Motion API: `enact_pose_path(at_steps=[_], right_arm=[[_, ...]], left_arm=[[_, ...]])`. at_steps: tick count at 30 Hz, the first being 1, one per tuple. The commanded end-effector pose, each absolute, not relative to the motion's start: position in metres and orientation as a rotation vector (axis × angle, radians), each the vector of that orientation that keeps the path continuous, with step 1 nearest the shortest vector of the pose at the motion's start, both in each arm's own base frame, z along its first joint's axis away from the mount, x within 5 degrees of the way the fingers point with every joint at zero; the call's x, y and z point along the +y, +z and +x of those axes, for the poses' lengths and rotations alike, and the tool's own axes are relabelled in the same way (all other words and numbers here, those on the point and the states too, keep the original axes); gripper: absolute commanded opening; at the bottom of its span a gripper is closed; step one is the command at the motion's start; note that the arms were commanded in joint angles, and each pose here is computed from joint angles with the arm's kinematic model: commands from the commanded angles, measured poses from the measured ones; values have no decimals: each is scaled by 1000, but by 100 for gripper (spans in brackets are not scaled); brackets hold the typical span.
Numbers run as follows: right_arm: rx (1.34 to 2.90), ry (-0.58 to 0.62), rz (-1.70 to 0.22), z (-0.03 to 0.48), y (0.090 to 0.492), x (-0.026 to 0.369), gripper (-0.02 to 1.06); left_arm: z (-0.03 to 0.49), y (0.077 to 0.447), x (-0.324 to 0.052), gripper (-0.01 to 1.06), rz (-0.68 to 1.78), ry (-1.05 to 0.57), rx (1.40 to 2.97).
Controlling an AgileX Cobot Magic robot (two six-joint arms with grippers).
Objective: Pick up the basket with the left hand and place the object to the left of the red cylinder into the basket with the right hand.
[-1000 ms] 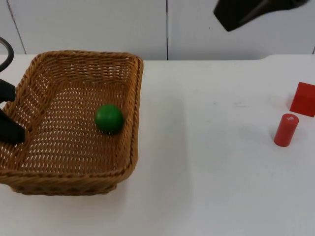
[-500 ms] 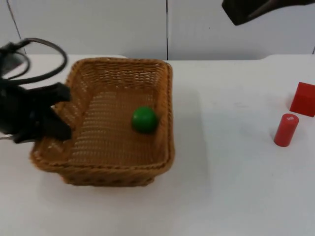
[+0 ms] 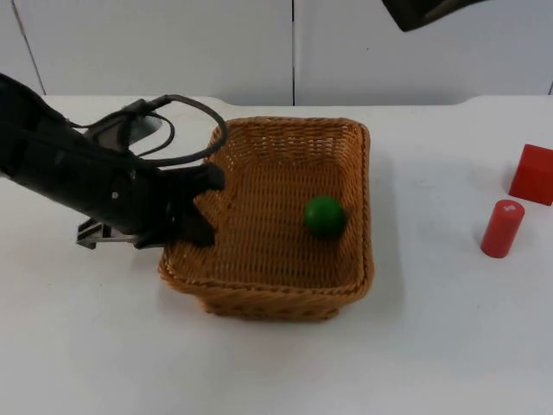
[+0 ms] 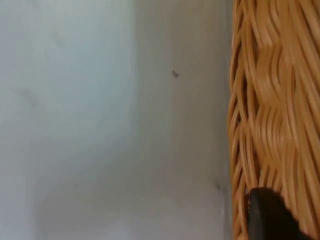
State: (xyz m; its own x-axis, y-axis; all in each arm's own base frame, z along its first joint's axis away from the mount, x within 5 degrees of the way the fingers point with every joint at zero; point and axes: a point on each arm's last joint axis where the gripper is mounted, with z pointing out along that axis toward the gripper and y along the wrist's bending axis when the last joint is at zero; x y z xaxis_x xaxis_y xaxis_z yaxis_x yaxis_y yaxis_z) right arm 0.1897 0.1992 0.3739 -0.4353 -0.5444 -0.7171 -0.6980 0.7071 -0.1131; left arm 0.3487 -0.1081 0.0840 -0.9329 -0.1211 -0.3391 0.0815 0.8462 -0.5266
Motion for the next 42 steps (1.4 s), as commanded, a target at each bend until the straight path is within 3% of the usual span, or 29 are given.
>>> enact_pose_path(at_steps=[1,4,6,7,9,11,17,22,23,33,38,42], right_arm=[[2125,276,-932,188,376,199,74],[2122,275,-932,188,377,199,74],[2122,275,-932,188,377,199,74],[2122,275,-932,188,377,199,74],[2122,275,-932,188,377,199,74],[2117,265,-934,189,377,199,74],[2110,254,-937,189,377,198,74],[2063,289,-895,183,390,192,74],[2063,289,-895,183,390,192,74],[1938,371,-804,153,421,157,74],[1885,397,-791,127,405,128,74],[1872,404,-788,109,388,108,74]], left_arm=[[351,86,-111,7,-30,-782,2641],[351,86,-111,32,-10,-776,2638],[352,87,-111,56,28,-766,2631],[352,87,-111,56,28,-766,2631],[352,89,-111,75,48,-764,2624],[353,96,-106,86,66,-748,2606],[355,138,-85,90,157,-680,2509],[336,205,-54,90,174,-635,2409],[336,205,-54,90,174,-635,2409],[265,301,-41,90,339,-500,2315],[209,353,-41,90,401,-449,2175],[178,362,-41,90,402,-427,2109]])
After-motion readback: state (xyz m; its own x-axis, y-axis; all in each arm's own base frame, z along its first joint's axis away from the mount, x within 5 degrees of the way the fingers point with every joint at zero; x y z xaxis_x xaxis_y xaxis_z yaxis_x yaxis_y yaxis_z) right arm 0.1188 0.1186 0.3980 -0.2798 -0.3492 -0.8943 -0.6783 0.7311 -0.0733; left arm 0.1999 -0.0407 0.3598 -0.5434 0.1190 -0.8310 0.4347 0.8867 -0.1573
